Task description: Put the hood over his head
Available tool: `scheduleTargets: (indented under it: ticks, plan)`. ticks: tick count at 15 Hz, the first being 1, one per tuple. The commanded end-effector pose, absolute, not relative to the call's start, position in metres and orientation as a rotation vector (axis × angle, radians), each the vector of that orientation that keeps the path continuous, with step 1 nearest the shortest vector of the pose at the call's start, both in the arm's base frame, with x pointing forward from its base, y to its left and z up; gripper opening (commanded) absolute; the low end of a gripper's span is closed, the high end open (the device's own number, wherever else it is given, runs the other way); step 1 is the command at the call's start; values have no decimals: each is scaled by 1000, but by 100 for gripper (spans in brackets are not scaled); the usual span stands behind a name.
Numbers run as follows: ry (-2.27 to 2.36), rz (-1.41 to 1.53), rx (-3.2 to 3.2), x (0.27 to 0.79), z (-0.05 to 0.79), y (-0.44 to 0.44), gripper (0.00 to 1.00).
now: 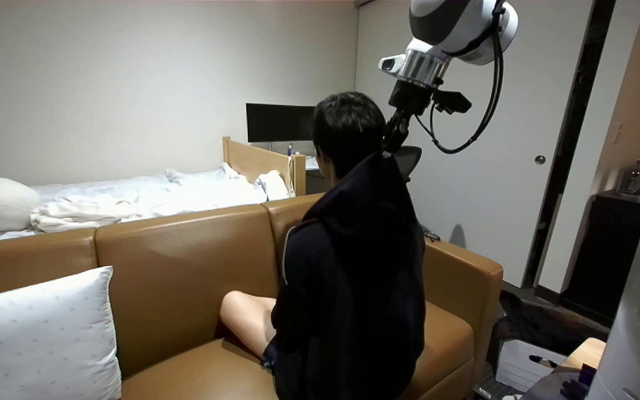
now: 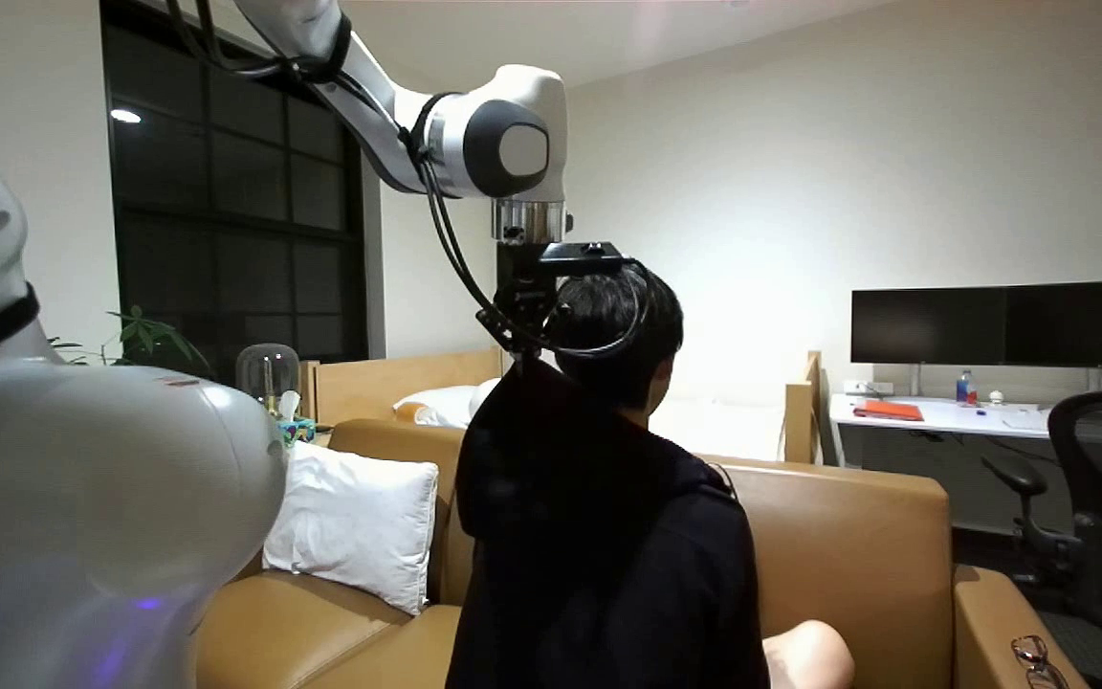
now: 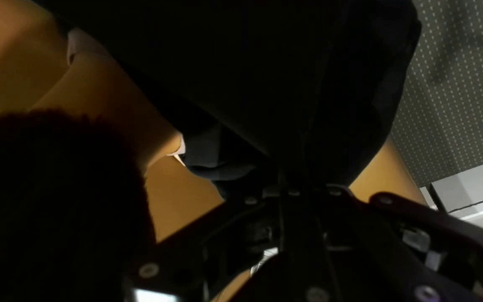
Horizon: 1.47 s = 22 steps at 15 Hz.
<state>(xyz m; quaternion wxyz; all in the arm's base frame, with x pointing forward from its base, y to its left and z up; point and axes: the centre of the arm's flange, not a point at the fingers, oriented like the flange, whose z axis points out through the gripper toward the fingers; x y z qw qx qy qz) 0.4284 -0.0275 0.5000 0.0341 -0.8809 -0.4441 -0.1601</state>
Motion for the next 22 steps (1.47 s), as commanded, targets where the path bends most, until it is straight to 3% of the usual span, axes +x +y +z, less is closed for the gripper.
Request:
scheduleTargets:
  ticks: [1,22]
  plan:
    - [-1366,-537,-2676,440,521,-33,1]
    - [-1294,-588,-2694,437,523,-25,1]
